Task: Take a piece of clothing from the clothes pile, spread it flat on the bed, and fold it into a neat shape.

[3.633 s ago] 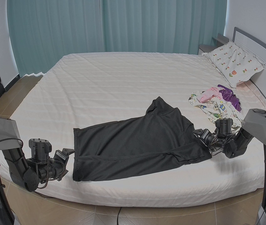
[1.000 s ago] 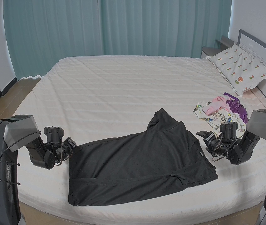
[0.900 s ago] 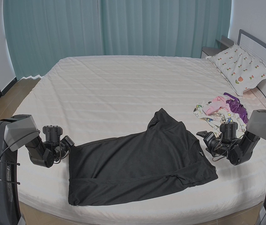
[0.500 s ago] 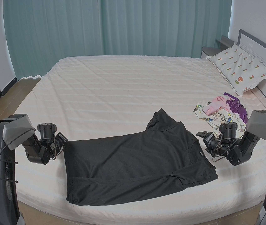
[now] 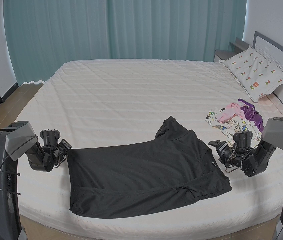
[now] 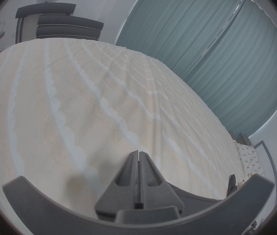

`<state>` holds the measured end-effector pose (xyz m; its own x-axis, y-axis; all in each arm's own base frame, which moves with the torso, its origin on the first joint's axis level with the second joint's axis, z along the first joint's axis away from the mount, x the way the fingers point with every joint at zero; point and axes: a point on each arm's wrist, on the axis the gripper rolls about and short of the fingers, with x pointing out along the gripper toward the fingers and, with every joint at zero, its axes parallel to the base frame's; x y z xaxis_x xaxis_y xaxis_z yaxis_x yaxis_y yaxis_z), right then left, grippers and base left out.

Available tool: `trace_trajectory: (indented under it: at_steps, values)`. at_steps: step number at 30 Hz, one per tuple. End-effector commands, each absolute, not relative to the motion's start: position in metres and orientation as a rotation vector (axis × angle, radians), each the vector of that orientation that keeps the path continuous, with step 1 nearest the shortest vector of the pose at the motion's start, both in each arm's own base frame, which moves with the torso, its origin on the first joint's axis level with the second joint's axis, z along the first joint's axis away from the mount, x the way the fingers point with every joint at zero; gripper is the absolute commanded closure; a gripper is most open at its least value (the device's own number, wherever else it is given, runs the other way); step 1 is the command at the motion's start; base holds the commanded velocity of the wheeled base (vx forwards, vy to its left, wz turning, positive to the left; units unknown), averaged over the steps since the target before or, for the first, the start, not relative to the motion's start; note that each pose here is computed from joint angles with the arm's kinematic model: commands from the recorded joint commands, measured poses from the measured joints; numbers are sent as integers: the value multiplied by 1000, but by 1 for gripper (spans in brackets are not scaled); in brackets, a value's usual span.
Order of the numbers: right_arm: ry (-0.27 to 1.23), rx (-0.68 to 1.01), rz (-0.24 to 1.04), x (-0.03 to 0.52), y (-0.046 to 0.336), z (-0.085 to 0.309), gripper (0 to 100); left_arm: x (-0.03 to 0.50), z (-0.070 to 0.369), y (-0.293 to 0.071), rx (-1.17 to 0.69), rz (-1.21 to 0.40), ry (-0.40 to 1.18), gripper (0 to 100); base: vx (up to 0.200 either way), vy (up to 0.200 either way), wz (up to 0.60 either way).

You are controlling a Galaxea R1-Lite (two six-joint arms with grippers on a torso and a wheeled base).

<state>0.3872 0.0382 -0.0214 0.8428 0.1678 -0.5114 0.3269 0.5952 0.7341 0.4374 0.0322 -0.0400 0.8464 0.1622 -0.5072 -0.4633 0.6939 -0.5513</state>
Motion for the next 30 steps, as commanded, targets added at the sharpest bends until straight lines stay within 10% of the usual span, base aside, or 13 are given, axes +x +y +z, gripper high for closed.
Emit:
trace_trajectory:
  at_steps: [1,11,12,30]
  values:
    - [581,943,-99,388,38,-22,0,442,-43,38,-729,373,437,100,0,0,0]
    - [582,943,-98,388,38,-22,0,445,-46,39,-729,381,453,100,0,0,0]
    - [582,943,-98,388,38,-22,0,445,-46,39,-729,381,454,0,0,0,0]
    - [584,943,-97,387,38,-22,0,338,17,25,-918,210,658,0,0,0,0]
